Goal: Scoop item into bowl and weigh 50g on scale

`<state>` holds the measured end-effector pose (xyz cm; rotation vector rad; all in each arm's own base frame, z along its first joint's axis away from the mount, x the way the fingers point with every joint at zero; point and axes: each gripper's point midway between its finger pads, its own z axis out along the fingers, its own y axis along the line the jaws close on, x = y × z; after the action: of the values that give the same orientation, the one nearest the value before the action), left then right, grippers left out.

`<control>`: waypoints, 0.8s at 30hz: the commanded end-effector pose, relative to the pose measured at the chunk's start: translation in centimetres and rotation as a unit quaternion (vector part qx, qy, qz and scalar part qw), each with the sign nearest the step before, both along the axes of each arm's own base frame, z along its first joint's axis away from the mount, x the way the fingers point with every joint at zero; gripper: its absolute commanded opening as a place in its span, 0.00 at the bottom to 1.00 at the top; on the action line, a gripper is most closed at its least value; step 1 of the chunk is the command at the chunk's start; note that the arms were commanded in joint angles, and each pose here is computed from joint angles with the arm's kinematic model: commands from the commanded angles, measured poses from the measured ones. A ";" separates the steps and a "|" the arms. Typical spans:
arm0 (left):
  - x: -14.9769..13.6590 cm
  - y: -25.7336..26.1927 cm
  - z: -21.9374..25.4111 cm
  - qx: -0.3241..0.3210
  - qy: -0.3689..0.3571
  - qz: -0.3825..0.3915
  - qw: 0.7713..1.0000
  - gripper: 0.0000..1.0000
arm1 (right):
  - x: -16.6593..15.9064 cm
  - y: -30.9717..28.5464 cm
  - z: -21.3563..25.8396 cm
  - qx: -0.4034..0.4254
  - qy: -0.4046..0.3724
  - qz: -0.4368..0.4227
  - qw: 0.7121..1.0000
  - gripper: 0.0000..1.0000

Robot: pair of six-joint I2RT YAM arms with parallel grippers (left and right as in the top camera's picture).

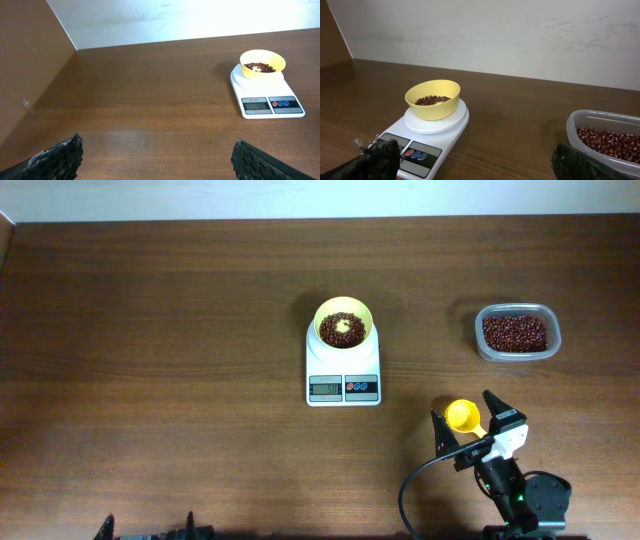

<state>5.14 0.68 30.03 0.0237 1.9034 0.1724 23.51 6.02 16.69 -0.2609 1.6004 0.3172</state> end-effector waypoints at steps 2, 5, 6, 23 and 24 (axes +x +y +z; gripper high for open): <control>-0.2 -0.2 0.0 -0.005 -0.007 -0.002 1.000 0.99 | 0.0 0.1 -0.2 0.001 0.001 0.001 1.000 0.99; -0.5 0.0 0.1 -0.002 -0.013 0.004 1.000 0.99 | 0.0 0.1 -0.2 0.001 0.001 0.001 1.000 0.99; -1.1 -0.1 0.2 -0.001 -0.027 0.003 1.000 0.99 | 0.0 0.1 -0.2 0.001 0.001 0.001 1.000 0.99; 2.4 -0.9 2.3 0.010 -0.098 -0.050 0.994 0.99 | 0.0 0.1 -0.2 0.001 0.001 0.001 1.000 0.99; 3.8 -0.8 1.5 0.010 -0.092 -0.050 0.994 0.99 | 0.0 0.1 -0.2 0.001 0.001 0.001 1.000 0.99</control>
<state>5.99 -0.02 34.00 0.0871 1.6549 0.1274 23.50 6.02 16.68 -0.2612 1.6007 0.3170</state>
